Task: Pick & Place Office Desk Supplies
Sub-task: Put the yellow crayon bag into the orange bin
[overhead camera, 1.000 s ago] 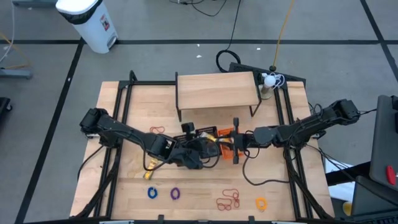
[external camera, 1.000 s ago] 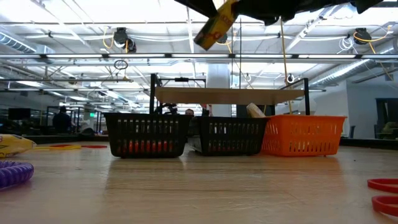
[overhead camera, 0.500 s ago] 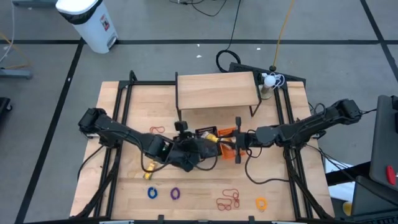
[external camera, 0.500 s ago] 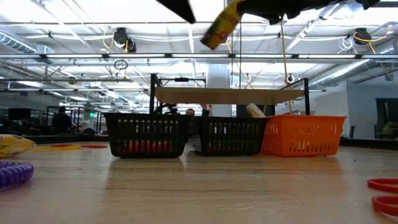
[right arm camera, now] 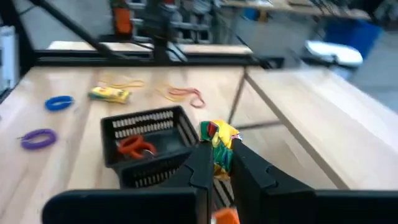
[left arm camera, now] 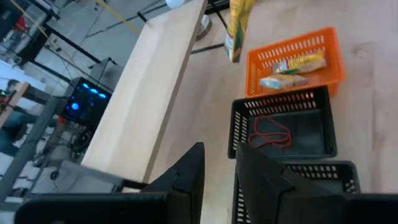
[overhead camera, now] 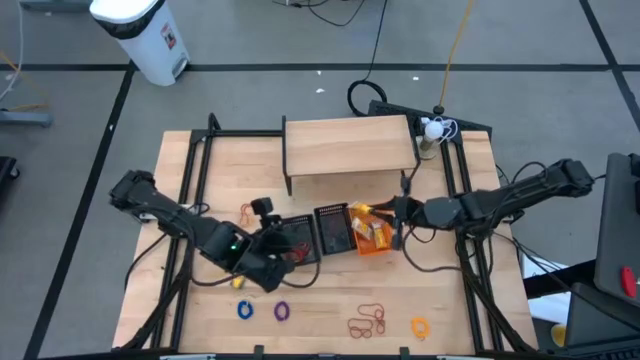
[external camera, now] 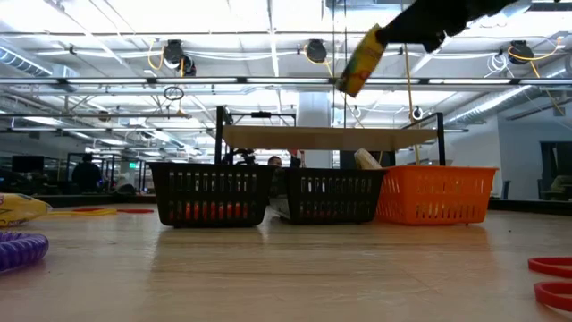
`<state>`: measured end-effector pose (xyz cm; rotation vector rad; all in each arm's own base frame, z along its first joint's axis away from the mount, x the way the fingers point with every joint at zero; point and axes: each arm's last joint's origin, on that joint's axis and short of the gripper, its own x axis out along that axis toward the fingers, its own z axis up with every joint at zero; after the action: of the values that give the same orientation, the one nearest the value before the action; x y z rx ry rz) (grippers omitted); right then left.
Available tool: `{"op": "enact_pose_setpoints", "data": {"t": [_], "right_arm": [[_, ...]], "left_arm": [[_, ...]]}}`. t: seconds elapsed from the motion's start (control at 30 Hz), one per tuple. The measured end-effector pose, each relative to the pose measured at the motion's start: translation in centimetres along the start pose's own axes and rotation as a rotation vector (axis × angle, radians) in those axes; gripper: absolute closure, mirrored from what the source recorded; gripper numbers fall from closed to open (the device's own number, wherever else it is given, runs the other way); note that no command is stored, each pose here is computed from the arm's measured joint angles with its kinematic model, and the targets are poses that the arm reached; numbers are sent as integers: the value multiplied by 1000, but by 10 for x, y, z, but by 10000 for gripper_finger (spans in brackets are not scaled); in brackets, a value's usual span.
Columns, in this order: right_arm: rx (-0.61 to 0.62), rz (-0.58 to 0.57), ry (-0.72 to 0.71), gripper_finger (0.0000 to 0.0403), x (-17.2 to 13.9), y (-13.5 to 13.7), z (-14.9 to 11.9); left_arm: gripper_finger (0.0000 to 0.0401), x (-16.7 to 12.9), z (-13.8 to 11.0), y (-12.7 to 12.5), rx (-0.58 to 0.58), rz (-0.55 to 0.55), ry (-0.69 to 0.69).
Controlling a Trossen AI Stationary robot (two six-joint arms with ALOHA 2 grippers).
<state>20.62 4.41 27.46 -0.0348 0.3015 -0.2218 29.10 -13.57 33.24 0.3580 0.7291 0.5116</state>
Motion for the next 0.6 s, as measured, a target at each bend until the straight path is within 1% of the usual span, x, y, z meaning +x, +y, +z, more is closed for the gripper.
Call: {"op": "enact_pose_setpoints", "data": {"t": [0.23,0.33,0.43,0.53,0.6], "right_arm": [[212,-73,111,380,-7,-14,-10],[310,-116,193,380,-7,-20,-19],[413,-119,298,380,-5,-25,-28],[470,-138,408,380,-1,-25,-39],[484,-142,449,380,4,-22,-44]], "left_arm": [[306,-14,-8,2,-40,-11,18],[306,-16,-10,2,-36,-12,26],[306,-16,-10,1,-43,-22,30],[306,-16,-10,1,-55,-25,32],[306,-15,-9,1,-60,-21,28]]}}
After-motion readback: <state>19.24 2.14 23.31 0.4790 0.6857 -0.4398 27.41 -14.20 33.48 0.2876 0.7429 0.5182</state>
